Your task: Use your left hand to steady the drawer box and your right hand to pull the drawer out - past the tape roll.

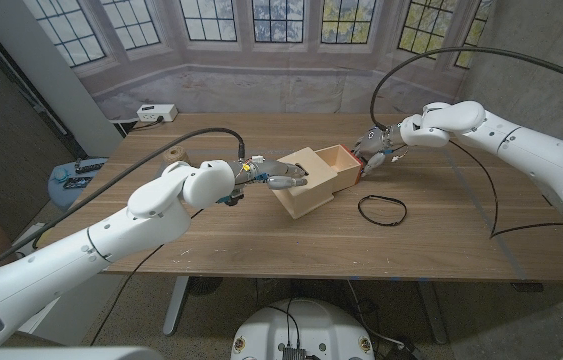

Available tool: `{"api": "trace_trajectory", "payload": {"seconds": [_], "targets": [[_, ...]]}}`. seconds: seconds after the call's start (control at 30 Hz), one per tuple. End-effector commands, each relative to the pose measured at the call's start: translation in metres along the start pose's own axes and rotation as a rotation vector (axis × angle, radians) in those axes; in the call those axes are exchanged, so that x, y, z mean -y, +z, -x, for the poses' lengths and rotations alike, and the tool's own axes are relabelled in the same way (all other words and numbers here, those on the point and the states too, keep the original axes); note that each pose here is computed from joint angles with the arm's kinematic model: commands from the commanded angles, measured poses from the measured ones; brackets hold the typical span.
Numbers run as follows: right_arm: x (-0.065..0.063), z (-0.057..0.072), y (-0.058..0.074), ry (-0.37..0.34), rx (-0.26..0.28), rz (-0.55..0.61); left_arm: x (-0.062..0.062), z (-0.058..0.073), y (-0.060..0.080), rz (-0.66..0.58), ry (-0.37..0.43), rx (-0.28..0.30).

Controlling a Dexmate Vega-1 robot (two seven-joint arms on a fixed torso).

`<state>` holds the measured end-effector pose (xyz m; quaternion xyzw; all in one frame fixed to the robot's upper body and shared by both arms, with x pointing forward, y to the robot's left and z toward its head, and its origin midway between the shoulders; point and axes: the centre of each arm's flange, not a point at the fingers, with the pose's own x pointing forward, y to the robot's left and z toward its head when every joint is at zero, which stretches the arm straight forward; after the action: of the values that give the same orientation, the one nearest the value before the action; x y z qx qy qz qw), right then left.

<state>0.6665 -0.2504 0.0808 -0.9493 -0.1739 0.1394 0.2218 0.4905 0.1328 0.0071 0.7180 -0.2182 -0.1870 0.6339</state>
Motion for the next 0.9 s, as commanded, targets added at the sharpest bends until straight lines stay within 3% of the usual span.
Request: {"api": "trace_trajectory", "payload": {"seconds": [0.03,0.9], "targets": [[-0.0011,0.0022,-0.0035,0.009,-0.018,0.002,0.0008,0.0013,0.0014,-0.001,-0.005,0.007],[-0.0051,0.0073,-0.0125,0.032,-0.05,0.004,0.0036,0.0017,0.0034,0.002,-0.012,0.02]]}}
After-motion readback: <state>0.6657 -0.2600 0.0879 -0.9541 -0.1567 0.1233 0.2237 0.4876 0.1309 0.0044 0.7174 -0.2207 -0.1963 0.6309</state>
